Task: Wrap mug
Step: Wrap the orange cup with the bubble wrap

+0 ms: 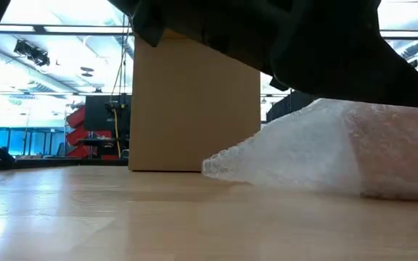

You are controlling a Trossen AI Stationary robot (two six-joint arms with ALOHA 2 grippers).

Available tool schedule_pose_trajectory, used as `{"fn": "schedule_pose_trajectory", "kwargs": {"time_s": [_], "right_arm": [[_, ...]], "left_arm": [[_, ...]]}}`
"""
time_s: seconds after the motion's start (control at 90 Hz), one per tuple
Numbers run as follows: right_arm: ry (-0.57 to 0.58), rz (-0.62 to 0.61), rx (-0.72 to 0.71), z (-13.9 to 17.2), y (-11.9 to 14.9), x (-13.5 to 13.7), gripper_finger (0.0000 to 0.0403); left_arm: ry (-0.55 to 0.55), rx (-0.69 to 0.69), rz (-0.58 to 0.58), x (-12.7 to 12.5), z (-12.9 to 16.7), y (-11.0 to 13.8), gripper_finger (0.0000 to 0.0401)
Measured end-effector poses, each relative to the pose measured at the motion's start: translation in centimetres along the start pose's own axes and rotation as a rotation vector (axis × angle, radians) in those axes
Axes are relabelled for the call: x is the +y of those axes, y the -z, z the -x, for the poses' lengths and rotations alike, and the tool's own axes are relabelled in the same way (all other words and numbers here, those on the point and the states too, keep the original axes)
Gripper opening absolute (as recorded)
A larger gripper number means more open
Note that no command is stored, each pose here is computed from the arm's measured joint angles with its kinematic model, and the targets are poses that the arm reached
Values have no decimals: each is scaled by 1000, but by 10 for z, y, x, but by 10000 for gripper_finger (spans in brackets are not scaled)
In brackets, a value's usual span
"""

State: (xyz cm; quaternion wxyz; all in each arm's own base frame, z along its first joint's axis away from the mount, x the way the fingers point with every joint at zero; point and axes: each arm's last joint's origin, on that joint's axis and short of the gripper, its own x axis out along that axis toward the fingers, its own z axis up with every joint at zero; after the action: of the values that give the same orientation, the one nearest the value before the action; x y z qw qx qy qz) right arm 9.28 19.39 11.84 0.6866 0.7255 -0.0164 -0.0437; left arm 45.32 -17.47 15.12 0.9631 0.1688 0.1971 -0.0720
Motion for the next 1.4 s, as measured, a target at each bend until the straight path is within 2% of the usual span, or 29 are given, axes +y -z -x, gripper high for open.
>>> {"fn": "schedule_pose_trajectory", "kwargs": {"time_s": [0.122, 0.444, 0.611, 0.833, 0.956, 1.033, 1.122, 1.2, 1.256, 1.344, 1.4], "right_arm": [[43, -23, 142, -11, 1, -1, 353], [142, -72, 392, -28, -4, -5, 328], [181, -107, 478, -19, -18, -5, 318], [150, -134, 556, 6, -34, 8, 311], [201, -71, 596, 17, -31, 8, 307], [194, 54, 602, 21, -27, 10, 304], [192, 180, 532, 20, -23, 8, 301], [210, 212, 528, 17, -17, 7, 299], [217, 249, 576, 15, -11, 7, 296], [217, 239, 648, 10, -3, 8, 286], [196, 300, 635, 4, -1, 10, 272]], "left_arm": [[0, 0, 6, 0, 0, 0, 248], [1, -1, 15, 2, -1, 0, 248], [-3, 0, 33, 3, -1, 1, 248], [-8, 2, 58, 5, -1, 1, 248], [-10, 1, 59, 6, -2, 1, 248], [-13, 1, 61, 7, -2, 1, 248], [-16, 2, 70, 9, -2, 2, 248], [-18, 2, 83, 9, -2, 2, 248], [-18, 3, 86, 9, -2, 2, 248], [-19, 2, 90, 9, -2, 2, 248], [-19, 2, 93, 9, -2, 2, 248]]}}
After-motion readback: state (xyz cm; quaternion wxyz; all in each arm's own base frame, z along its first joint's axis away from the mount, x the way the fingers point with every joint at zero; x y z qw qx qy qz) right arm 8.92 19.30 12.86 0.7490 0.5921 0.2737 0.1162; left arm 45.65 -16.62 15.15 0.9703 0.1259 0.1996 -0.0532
